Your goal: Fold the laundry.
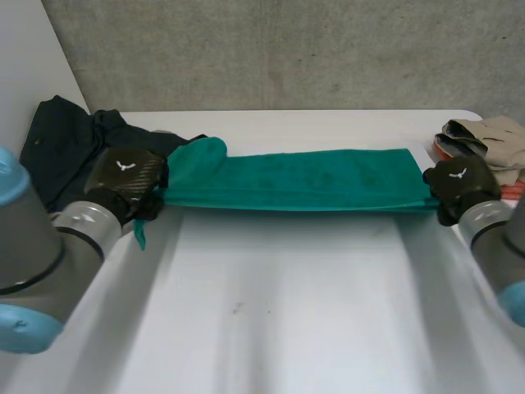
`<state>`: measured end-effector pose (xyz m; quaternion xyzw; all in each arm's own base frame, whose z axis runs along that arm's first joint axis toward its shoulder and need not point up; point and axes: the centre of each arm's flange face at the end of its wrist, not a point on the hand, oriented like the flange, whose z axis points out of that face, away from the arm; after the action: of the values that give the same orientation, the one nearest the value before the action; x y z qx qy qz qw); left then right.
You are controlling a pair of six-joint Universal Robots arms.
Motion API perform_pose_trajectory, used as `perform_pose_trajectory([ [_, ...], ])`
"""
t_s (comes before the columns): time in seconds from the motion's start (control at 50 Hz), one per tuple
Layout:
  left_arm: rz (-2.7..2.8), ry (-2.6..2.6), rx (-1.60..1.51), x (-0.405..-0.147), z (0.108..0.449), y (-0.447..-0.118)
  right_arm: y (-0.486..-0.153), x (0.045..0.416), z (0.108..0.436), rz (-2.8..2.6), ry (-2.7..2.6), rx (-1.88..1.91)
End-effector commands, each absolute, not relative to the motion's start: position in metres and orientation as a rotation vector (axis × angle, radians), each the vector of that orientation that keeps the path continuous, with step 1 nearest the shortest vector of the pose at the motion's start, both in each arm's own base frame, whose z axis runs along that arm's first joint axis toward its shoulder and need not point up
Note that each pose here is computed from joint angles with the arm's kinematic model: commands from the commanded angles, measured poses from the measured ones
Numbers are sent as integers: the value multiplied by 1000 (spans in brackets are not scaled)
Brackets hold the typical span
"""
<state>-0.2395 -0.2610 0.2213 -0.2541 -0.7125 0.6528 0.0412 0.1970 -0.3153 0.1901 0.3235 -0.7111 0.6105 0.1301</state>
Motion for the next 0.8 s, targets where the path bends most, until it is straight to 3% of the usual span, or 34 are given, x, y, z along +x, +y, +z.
perform_pose_trajectory([
  [0.02,1987,-2202,-809,-224,278,-222,-270,190,260,1600,-1839,1223],
  [0.12,1930,-2265,-930,-215,295,-196,-248,186,292,1530,-1904,1290],
  [0.2,1906,-2309,-1099,-214,284,-194,-239,187,291,1475,-1957,1363],
  [0.28,1839,-2351,-1258,-219,252,-207,-246,186,274,1412,-2011,1393],
  [0.36,1829,-2359,-1343,-228,217,-235,-268,187,236,1270,-2109,1445],
  [0.46,2034,-2253,-1364,-249,200,-295,-305,196,228,1328,-2071,1399],
  [0.56,2400,-2000,-1298,-271,241,-349,-359,206,267,1660,-1868,1123],
  [0.58,2489,-1925,-1261,-275,255,-359,-374,215,293,1841,-1752,986],
  [0.68,3037,-1369,-894,-283,356,-396,-396,228,362,2313,-1380,634],
  [0.74,3152,-1144,-726,-281,384,-399,-393,230,396,2481,-1154,487],
  [0.8,3164,-986,-564,-272,401,-403,-392,232,398,2492,-1132,497],
])
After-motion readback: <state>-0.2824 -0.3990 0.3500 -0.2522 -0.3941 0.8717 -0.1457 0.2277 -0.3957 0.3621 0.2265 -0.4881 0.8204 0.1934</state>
